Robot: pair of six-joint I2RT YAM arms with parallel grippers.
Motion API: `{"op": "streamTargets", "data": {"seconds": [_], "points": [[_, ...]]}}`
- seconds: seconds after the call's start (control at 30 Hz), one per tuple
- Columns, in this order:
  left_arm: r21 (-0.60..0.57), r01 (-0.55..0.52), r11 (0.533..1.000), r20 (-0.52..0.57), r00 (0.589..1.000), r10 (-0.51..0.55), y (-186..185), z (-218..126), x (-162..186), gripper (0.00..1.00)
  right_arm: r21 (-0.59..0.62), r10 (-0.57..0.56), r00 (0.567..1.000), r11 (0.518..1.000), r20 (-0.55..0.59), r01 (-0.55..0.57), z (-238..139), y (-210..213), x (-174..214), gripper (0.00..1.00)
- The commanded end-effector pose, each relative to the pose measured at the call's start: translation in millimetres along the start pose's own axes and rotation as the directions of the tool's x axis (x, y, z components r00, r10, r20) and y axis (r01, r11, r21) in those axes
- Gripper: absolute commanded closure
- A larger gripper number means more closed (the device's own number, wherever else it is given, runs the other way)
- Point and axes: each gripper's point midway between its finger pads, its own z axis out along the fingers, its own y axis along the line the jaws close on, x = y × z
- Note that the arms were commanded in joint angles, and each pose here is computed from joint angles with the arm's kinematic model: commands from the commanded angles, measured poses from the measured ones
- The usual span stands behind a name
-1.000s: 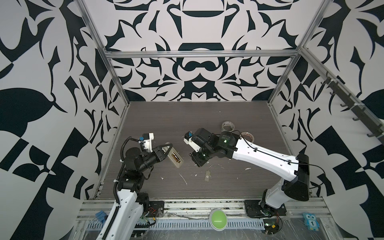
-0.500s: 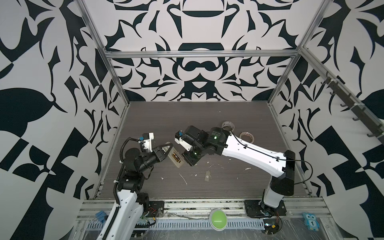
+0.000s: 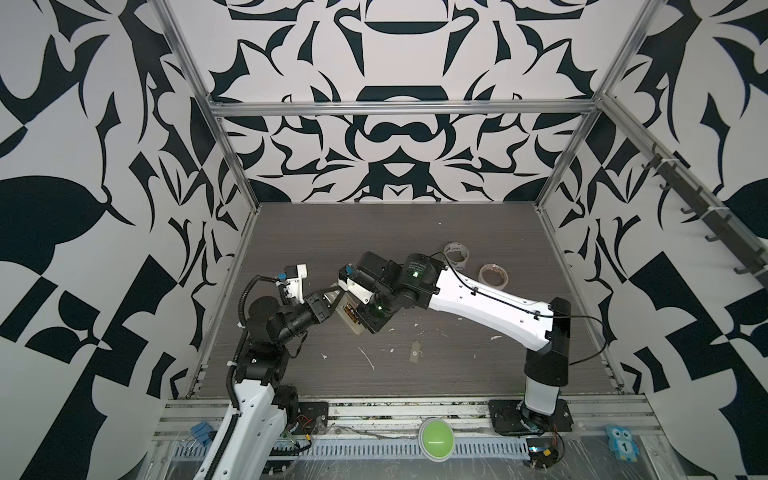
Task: Load the batteries into the remote control
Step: 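Lower the battery into the compartment beside the first battery, then press the held battery down into the compartment with the right gripper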
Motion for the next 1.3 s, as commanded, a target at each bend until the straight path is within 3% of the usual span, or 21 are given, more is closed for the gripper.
{"op": "streamTargets", "data": {"seconds": [0.0, 1.27], "points": [[0.032, -0.004, 0.999, -0.004, 1.0, 0.004, -3, 1, 1, 1.0, -0.026, -0.029, 0.999, 0.999, 0.038, 0.03, -16, 11, -9, 1.0], [0.079, 0.017, 0.997, -0.021, 1.0, -0.015, -15, -1, 2, 1.0, 0.041, -0.051, 0.999, 0.998, 0.001, 0.051, -1, 5, -15, 1.0]]}}
